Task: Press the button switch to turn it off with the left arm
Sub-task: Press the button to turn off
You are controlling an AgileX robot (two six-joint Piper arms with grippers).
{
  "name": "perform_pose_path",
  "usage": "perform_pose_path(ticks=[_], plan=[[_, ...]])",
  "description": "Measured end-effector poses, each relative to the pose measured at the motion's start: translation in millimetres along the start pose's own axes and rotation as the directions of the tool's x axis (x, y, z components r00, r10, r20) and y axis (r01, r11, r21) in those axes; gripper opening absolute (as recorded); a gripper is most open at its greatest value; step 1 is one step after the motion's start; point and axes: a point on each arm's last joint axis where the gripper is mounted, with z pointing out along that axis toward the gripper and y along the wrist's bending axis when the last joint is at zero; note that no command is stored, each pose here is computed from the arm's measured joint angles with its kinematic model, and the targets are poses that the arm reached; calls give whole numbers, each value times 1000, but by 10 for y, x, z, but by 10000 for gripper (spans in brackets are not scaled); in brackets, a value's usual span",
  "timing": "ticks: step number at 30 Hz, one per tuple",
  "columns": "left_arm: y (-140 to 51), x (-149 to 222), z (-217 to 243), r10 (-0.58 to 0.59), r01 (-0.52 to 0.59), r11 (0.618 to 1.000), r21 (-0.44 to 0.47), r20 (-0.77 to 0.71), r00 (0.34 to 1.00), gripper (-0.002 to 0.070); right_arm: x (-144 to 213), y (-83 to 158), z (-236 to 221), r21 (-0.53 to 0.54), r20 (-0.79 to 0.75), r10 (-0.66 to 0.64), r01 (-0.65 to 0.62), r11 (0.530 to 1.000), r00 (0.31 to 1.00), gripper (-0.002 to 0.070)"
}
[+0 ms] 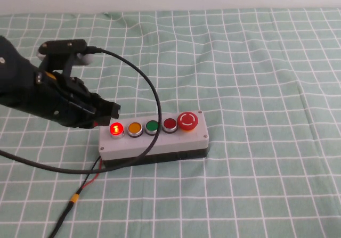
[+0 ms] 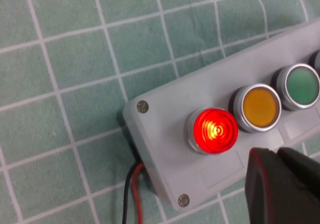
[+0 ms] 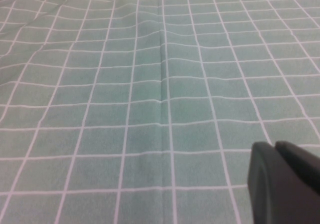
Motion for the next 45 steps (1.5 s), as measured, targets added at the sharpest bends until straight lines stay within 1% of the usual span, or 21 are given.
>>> perform_pose_path(ticks=[3, 15, 24, 35, 45], plan=[[-25, -11, 92, 16, -16, 1000, 3, -4, 1000, -2, 0, 0, 0, 0, 0, 0, 0, 1000, 1000, -18], [44, -31, 308, 18, -18, 1000, -17, -12, 1000, -2, 0, 0, 0, 0, 0, 0, 0, 1000, 1000, -18], [74, -10, 429, 15, -16, 1000, -15, -47, 999, -2, 0, 0, 0, 0, 0, 0, 0, 1000, 1000, -18], [97, -15, 445, 48, -51, 998, -32, -65, 997, -2, 0, 0, 0, 0, 0, 0, 0, 1000, 1000, -18], [111, -17, 501, 45, -48, 998, -32, -81, 996, -2, 0, 0, 0, 0, 0, 0, 0, 1000, 1000, -18]])
